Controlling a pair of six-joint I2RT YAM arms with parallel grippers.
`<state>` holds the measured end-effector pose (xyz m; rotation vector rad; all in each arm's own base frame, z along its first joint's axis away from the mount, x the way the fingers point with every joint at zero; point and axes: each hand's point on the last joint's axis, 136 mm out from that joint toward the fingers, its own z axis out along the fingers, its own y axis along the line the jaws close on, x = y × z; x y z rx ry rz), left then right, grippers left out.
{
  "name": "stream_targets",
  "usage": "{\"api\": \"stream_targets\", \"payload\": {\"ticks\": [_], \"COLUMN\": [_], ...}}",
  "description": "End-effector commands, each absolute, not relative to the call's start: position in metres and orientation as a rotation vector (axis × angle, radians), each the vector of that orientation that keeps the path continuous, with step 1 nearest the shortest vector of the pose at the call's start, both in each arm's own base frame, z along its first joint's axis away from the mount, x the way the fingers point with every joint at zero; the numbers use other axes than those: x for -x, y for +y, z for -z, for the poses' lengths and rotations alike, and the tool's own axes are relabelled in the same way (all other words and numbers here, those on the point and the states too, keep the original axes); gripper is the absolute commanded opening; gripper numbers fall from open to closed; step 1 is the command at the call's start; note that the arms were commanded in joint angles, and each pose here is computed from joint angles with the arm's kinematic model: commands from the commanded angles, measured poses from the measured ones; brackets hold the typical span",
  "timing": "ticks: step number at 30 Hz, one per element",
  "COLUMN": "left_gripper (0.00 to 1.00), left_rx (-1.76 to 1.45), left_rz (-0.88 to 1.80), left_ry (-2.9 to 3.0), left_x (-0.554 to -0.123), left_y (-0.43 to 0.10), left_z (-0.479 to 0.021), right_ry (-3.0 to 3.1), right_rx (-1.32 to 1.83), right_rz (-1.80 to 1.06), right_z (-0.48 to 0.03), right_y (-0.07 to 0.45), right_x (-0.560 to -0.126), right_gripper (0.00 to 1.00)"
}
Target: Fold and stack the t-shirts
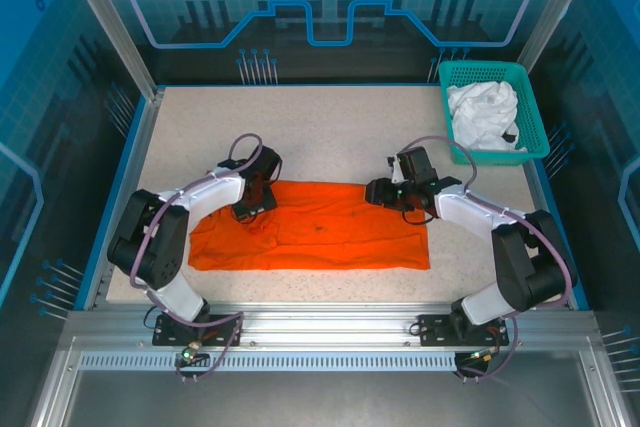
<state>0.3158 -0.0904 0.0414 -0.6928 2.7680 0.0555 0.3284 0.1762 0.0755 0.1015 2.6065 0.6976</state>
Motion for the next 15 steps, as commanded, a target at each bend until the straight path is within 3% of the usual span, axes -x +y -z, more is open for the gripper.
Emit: {"api": "stream_targets", "payload": {"ticks": [1, 15], "left_gripper": [0.58, 0.39], "left_rx": [0.709, 0.713], "left_rz": [-0.108, -0.125], "left_ry": [2.711, 2.759], "left_x": [-0.329, -0.34], "left_y": [-0.087, -0.094], "left_z": [-0.054, -0.037], "right_ry": [2.603, 2.617], "right_rx": [-0.065, -0.089], "right_rz": [-0.747, -0.775], "right_z": [-0.071, -0.064], "right_y": [0.183, 0.183], "right_x": [-0.331, -0.333], "right_gripper": [0.52, 0.49]}}
